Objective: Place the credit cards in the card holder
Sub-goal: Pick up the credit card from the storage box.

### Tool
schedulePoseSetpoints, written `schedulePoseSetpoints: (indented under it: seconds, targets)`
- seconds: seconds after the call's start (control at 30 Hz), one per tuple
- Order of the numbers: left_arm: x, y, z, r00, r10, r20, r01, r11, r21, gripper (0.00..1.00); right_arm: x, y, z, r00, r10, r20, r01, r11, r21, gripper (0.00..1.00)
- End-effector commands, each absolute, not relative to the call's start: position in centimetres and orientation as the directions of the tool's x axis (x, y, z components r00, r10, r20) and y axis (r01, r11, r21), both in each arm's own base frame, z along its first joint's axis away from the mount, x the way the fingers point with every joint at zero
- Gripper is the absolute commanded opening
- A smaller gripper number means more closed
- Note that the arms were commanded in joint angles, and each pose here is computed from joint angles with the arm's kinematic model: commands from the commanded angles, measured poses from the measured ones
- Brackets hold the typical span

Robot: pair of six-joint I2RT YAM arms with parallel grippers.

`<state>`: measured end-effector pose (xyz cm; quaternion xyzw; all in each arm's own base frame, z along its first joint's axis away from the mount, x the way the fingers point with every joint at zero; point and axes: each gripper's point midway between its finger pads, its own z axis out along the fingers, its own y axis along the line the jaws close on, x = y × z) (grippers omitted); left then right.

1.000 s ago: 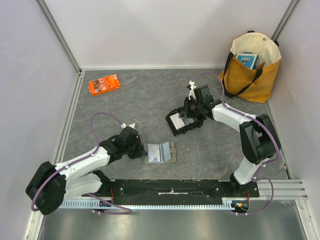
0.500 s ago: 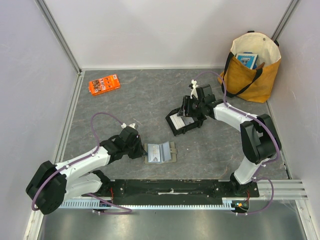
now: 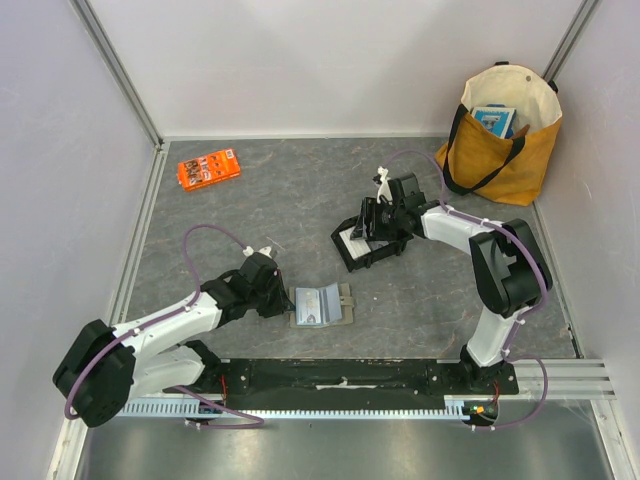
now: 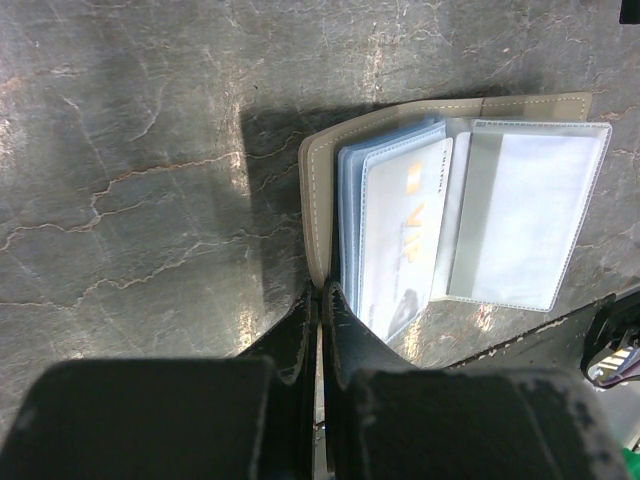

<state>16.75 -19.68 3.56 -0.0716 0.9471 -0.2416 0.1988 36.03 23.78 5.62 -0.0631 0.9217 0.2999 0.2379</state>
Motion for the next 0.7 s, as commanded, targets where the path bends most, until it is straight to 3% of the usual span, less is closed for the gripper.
schedulePoseSetpoints:
  seconds: [0.0,0.1,0.2,0.67]
  targets:
    - [17.6,-20.8,5.0,-0.902,-0.210,-0.377,0.018,0.855,-0.519,0.02,36.4,24.6,7.3,-0.861,0.020,-0.509,-0.308,0.776,0.551,0.57]
    - [17.6,-20.8,5.0,-0.902,-0.206,-0.379,0.021,0.856,-0.516,0.02,36.2,24.8,8.2,-0.855,0.022,-0.519,-0.322,0.761,0.563,0.44]
    - [17.6,-20.9,5.1,-0.902,-0.207,-0.378,0.021,0.855,-0.518,0.02,36.1,24.9,8.8,-0.851,0.020,-0.525,-0.331,0.754,0.567,0.38]
    - [17.6,-20.8,5.0,-0.901,-0.208,-0.380,0.021,0.855,-0.518,0.02,36.0,24.6,9.5,-0.846,0.027,-0.533,-0.333,0.754,0.566,0.28]
